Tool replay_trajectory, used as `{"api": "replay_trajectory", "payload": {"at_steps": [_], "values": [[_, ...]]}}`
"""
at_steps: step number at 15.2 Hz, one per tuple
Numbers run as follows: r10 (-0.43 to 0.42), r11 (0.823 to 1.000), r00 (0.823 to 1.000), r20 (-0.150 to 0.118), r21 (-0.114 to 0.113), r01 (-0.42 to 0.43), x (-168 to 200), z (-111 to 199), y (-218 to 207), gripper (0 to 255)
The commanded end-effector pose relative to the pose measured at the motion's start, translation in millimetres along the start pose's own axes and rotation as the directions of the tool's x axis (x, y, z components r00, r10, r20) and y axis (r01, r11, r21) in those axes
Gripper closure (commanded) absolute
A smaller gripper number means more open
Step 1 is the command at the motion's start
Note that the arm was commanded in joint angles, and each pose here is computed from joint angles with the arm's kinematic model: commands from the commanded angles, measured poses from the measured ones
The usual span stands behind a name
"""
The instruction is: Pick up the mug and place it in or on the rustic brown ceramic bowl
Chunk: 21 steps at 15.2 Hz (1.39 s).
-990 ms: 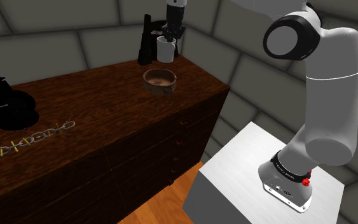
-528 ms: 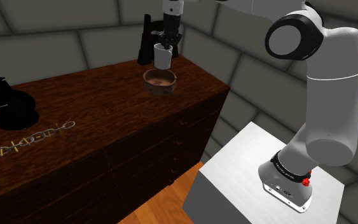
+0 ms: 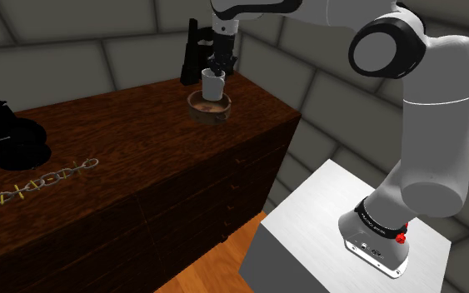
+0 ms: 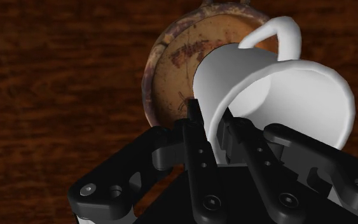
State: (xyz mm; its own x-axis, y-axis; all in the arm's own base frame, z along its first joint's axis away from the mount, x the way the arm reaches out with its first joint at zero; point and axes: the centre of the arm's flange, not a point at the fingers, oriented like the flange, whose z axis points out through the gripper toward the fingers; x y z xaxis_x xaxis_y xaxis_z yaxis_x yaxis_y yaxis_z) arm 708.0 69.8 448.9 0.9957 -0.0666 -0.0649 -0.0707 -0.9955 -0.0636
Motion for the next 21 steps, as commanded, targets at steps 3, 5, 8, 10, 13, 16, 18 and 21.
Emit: {"api": "replay_trajectory", "payload": {"at_steps": [3,5,8,10,13,16,18,21], "values": [[0.0,1.0,1.0,-0.001,0.0,0.0,0.6,19.0,0.5,255],[0.0,1.0,1.0,-0.001,0.0,0.0,0.5,19.0,0.5,255],[0.0,1.0,1.0,-0.001,0.0,0.0,0.6,19.0,0.5,255],[0.0,1.0,1.0,-0.001,0.0,0.0,0.6,19.0,0.5,255],[0.0,1.0,1.0,-0.001,0.0,0.0,0.5,19.0,0.5,0],[0.0,1.0,1.0,-0.001,0.0,0.0,0.5,18.9,0.5,0],[0.0,1.0,1.0,-0.001,0.0,0.0,0.5,5.8,0.5,0],[0.0,1.0,1.0,-0.001,0.0,0.0,0.5,-31.0,0.5,0]]}}
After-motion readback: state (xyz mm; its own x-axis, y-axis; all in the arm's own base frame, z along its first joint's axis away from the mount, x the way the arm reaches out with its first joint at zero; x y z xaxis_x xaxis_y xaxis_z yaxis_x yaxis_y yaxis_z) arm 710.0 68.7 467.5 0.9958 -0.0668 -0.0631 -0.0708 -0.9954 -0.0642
